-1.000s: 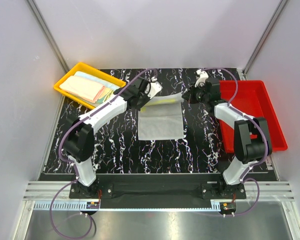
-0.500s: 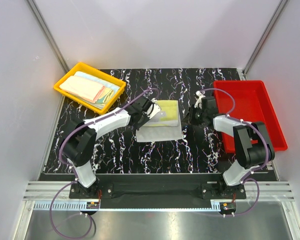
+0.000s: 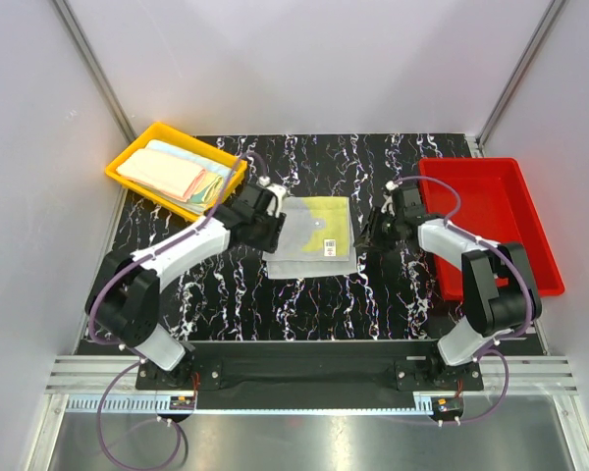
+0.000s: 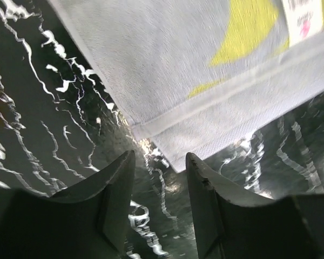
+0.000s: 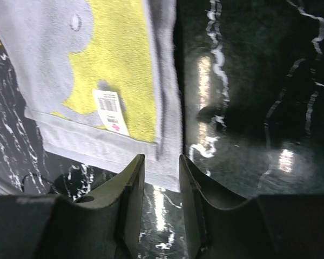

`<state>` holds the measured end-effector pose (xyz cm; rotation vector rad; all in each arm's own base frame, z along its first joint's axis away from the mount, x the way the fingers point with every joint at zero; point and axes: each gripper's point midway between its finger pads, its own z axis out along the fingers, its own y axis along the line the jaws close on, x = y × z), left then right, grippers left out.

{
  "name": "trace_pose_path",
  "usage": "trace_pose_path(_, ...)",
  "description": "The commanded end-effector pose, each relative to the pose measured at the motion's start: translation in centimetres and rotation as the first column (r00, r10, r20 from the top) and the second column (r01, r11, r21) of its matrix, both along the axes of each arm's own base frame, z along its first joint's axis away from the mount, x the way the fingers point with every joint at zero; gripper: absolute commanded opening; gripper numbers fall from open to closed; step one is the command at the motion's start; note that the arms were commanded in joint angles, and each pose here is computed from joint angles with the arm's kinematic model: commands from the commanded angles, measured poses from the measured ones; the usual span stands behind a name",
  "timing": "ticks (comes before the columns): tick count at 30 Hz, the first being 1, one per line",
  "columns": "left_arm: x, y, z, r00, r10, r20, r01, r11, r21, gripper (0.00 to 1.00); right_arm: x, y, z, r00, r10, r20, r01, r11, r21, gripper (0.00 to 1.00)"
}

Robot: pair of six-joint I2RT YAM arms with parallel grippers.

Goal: Fold and stack the towels
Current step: Fold the towel

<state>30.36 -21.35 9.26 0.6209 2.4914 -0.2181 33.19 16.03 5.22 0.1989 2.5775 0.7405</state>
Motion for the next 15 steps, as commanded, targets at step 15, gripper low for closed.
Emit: trace_pose_path(15, 0.9, 0.6, -5.1, 0.901, 0.300, -0.314, -0.399, 0.856, -0.328, 0.47, -0.1, 3.2, -3.0, 0.989, -0.051, -0.139, 0.044, 0.997, -0.059, 0.33)
